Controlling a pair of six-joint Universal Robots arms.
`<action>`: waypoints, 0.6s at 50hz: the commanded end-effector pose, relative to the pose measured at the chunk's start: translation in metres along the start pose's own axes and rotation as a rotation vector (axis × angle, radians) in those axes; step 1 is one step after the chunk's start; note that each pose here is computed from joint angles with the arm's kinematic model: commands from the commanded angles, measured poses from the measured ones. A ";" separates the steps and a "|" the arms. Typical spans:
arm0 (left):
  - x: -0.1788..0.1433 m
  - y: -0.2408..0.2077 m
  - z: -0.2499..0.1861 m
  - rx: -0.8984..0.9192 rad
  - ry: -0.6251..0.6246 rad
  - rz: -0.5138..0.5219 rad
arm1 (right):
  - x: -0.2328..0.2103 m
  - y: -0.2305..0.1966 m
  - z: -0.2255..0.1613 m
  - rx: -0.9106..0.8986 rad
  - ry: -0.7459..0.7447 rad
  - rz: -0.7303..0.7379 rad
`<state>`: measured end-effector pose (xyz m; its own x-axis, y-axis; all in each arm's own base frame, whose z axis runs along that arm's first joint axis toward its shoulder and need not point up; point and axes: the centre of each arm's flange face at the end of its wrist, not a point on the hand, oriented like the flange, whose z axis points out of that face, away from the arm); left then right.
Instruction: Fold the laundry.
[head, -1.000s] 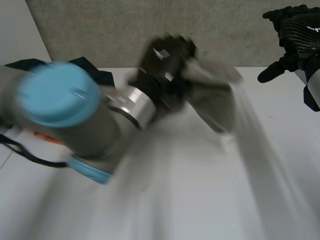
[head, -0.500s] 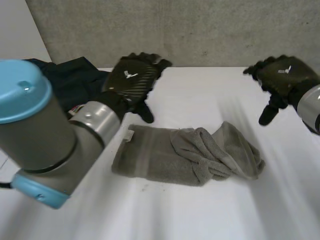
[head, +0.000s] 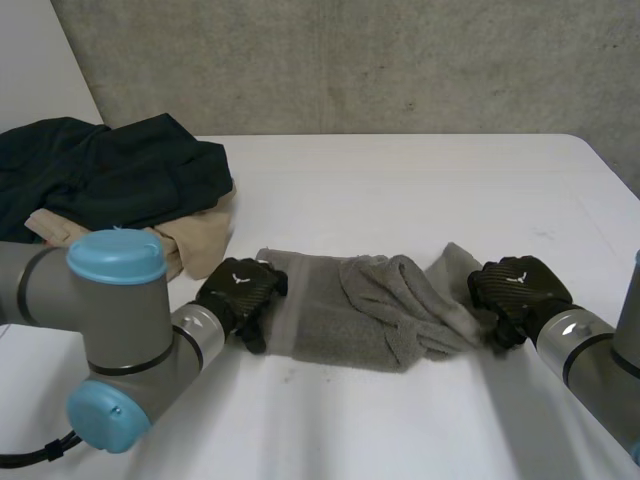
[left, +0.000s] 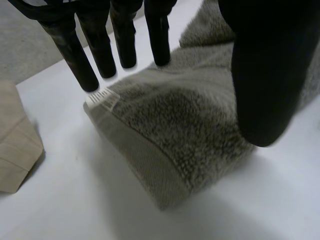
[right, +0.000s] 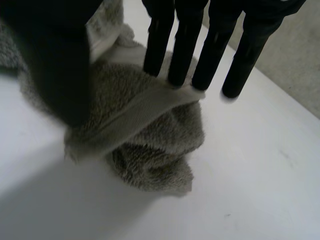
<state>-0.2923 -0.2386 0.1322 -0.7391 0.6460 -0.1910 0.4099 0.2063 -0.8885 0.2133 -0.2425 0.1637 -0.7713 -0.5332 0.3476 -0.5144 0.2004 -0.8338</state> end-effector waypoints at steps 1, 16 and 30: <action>0.003 0.007 0.011 -0.012 0.007 0.104 | 0.001 0.005 0.016 0.004 0.005 -0.002; -0.030 -0.095 0.015 0.302 -0.219 0.147 | 0.060 -0.108 0.004 0.325 0.192 -0.079; -0.080 -0.256 -0.023 0.931 -0.554 0.170 | 0.142 -0.240 -0.001 0.897 0.570 0.062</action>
<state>-0.3338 -0.3368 0.3281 -0.9027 0.2269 -0.3655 0.2260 -0.4730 -0.8516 0.2335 -0.3656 0.3582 -0.9101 -0.1486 0.3868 -0.3049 -0.3919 -0.8680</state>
